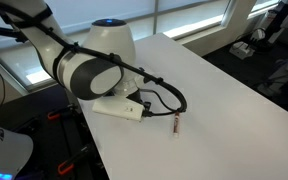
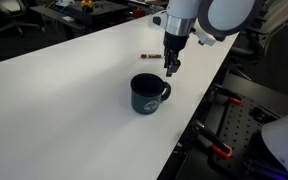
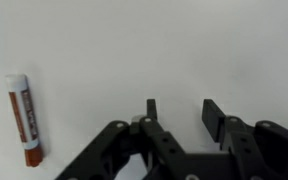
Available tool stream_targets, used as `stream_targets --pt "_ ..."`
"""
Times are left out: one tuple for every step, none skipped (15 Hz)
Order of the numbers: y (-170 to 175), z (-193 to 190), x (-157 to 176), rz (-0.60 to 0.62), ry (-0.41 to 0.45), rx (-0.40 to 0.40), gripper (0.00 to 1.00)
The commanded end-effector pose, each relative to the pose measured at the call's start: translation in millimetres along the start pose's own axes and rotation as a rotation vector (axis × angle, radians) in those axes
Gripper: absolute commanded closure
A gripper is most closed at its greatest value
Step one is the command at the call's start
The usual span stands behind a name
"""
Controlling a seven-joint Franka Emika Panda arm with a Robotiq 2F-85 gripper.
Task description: Remove the marker from the mug cup and place it on the table
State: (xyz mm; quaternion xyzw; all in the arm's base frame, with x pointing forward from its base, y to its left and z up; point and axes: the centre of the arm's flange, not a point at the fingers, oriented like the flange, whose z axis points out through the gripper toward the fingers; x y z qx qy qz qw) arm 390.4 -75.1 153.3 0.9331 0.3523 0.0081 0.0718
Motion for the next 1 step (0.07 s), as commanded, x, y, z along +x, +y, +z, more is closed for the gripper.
stream_targets --pt "0.0 0.0 0.0 0.0 0.0 0.0 0.48"
